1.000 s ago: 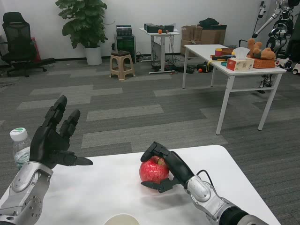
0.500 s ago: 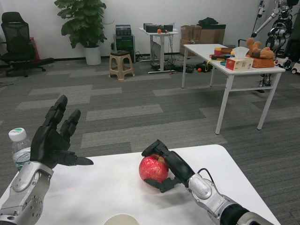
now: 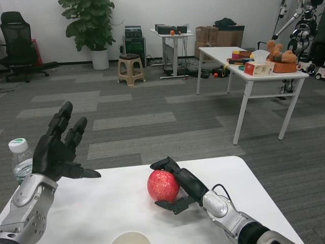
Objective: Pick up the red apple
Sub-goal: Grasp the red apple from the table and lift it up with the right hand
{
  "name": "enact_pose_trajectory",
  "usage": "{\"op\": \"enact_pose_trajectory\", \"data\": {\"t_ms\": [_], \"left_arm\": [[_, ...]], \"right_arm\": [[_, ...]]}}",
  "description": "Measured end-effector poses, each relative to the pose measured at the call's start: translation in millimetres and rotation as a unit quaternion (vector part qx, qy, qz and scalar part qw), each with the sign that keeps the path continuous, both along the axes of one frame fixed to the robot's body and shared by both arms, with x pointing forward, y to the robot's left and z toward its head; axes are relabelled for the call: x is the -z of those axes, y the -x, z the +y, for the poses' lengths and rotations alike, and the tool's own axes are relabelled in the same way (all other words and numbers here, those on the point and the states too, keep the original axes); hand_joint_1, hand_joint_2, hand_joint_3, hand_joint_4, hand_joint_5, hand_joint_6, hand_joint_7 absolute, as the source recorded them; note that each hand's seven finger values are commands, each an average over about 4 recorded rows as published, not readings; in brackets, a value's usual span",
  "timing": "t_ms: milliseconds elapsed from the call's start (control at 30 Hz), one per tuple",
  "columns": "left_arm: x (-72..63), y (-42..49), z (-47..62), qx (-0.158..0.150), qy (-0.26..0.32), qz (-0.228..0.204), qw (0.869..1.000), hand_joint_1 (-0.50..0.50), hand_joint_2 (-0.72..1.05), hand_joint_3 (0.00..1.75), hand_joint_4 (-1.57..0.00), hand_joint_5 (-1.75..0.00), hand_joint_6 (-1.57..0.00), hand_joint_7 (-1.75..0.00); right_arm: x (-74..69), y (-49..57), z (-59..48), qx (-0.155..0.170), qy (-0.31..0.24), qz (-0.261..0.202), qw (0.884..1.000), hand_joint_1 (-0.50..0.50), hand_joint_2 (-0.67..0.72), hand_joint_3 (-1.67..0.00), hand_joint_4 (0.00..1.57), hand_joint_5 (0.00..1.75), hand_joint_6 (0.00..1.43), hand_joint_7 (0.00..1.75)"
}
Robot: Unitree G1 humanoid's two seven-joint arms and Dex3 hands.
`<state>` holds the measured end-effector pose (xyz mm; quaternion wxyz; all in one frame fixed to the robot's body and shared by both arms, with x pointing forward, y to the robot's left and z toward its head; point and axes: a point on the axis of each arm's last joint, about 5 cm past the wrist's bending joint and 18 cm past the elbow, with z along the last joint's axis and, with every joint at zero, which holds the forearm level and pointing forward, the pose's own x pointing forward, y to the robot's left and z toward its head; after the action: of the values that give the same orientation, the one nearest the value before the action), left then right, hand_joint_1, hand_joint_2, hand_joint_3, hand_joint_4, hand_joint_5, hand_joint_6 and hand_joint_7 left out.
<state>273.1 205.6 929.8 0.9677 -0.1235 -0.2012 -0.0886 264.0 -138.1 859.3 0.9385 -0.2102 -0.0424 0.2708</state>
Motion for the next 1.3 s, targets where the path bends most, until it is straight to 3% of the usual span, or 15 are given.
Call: {"op": "enact_pose_trajectory", "data": {"t_ms": [267, 333, 433, 500, 567, 667, 867, 1300], "left_arm": [[0.4, 0.8, 0.2, 0.0, 0.001, 0.0, 1.0, -0.5, -0.02, 0.0, 0.0, -0.21, 0.0, 0.0], [1.1, 1.2, 0.4, -0.001, 0.001, 0.001, 1.0, -0.5, -0.02, 0.0, 0.0, -0.21, 0.0, 0.0], [2.2, 2.0, 0.7, -0.001, 0.001, 0.003, 1.0, -0.5, -0.02, 0.0, 0.0, -0.21, 0.0, 0.0], [2.6, 2.4, 0.8, -0.002, 0.001, 0.004, 1.0, -0.5, -0.02, 0.0, 0.0, -0.21, 0.0, 0.0], [2.6, 2.4, 0.8, -0.002, 0.001, 0.004, 1.0, -0.5, -0.02, 0.0, 0.0, -0.21, 0.0, 0.0], [2.4, 2.4, 0.7, -0.001, 0.001, 0.003, 1.0, -0.5, -0.02, 0.0, 0.0, -0.21, 0.0, 0.0], [2.3, 2.6, 1.3, -0.003, 0.002, 0.003, 1.0, -0.5, -0.02, 0.0, 0.0, -0.21, 0.0, 0.0], [2.6, 2.9, 1.6, -0.004, 0.003, 0.003, 1.0, -0.5, -0.02, 0.0, 0.0, -0.21, 0.0, 0.0]], "right_arm": [[4.3, 2.5, -0.7, -0.015, 0.027, 0.015, 0.999, -0.42, -0.41, -0.71, 0.0, 0.48, 0.0, 0.77], [4.4, 2.6, -0.8, -0.014, 0.027, 0.015, 0.999, -0.42, -0.41, -0.83, 0.0, 0.48, 0.0, 0.77], [4.5, 2.7, -1.0, -0.014, 0.027, 0.016, 0.999, -0.42, -0.45, -0.95, 0.0, 0.63, 0.0, 0.86], [4.6, 2.7, -1.1, -0.014, 0.027, 0.016, 0.999, -0.4, -0.46, -0.91, 0.0, 0.87, 0.01, 1.08], [4.5, 2.6, -1.5, -0.011, 0.024, 0.016, 1.0, -0.29, -0.48, -0.87, 0.02, 1.21, 0.16, 1.4], [5.4, 2.9, -3.4, 0.007, 0.01, 0.017, 1.0, -0.14, -0.46, -0.87, 0.14, 1.48, 0.47, 1.62], [8.4, 6.2, -9.7, 0.049, -0.014, 0.007, 0.999, -0.01, -0.41, -0.79, 0.44, 1.55, 0.78, 1.68], [9.3, 22.6, -19.0, 0.096, -0.105, -0.01, 0.99, 0.04, -0.41, -0.79, 0.49, 1.62, 0.84, 1.68]]}}
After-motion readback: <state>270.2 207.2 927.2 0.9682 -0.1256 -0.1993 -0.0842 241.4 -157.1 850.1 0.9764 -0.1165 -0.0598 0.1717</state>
